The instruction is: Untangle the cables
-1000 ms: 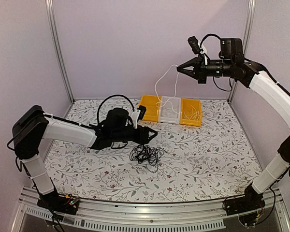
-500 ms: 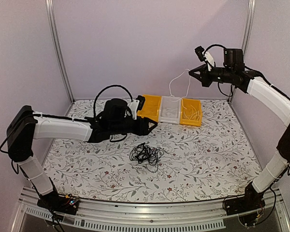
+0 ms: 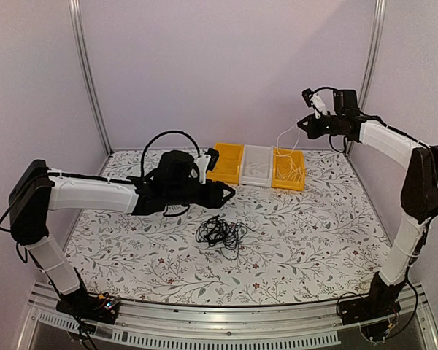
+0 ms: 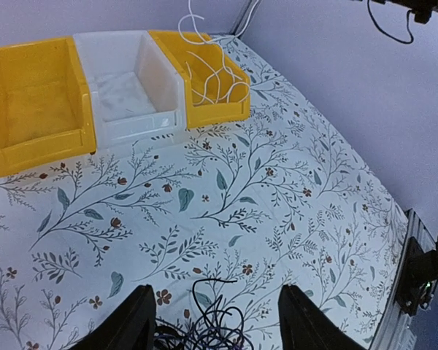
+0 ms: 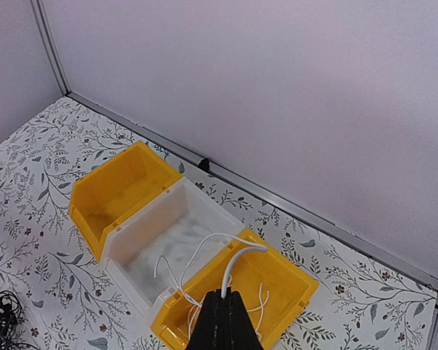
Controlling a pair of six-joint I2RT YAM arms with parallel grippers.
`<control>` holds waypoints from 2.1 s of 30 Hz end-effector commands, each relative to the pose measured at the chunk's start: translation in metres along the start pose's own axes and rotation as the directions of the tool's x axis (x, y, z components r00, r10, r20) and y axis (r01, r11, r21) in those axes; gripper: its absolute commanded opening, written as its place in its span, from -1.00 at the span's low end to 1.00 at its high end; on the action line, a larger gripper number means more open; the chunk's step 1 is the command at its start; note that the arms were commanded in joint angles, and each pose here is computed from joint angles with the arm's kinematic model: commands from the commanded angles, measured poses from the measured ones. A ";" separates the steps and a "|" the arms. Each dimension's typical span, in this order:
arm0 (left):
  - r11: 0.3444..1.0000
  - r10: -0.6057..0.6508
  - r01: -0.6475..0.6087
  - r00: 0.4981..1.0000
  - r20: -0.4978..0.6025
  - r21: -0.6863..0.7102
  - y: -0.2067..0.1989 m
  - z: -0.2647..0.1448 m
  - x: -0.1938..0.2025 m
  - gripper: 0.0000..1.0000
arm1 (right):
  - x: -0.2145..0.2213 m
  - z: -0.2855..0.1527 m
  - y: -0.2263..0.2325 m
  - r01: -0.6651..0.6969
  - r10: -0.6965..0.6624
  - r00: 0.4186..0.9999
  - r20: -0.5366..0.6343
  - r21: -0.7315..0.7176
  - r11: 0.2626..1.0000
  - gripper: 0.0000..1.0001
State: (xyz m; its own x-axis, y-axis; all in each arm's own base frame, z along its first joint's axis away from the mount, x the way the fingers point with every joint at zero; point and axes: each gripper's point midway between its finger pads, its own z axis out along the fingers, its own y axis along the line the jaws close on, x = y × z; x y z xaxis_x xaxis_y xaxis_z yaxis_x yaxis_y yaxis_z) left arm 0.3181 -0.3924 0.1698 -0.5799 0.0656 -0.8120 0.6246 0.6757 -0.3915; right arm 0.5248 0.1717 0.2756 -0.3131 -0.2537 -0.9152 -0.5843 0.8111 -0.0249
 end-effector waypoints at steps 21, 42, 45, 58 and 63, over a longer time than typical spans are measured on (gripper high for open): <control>0.999 0.008 -0.009 0.999 -0.032 -0.032 0.000 -0.008 0.005 0.21 | 0.086 0.038 -0.060 -0.118 0.155 0.975 -0.157 0.222 0.968 -1.00; 0.999 -0.018 0.015 0.997 -0.070 -0.048 0.003 -0.005 0.013 0.21 | 0.151 0.085 -0.015 -0.188 0.187 0.928 -0.323 0.030 0.982 -1.00; 0.998 -0.029 0.025 0.997 -0.074 -0.051 0.004 -0.006 0.015 0.21 | 0.157 0.091 -0.013 -0.190 0.187 0.924 -0.335 0.024 0.982 -1.00; 0.998 -0.021 0.016 0.997 -0.077 -0.060 0.003 -0.009 0.015 0.21 | 0.174 0.101 -0.018 -0.075 0.119 0.900 -0.419 0.120 0.990 -1.00; 0.998 -0.016 0.010 0.996 -0.084 -0.066 0.003 -0.009 0.014 0.21 | 0.173 0.096 -0.015 -0.083 0.123 0.893 -0.432 0.112 0.990 -1.00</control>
State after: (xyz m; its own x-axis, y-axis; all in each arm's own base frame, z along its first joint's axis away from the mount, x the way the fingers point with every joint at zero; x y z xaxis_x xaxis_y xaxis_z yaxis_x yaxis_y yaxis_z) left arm 0.3088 -0.3795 0.1415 -0.6558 0.1214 -0.7451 0.5663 0.7318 -0.3792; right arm 0.5522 0.1696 0.0846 -0.6575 -0.3349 -0.6749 -0.4743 0.8800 0.0253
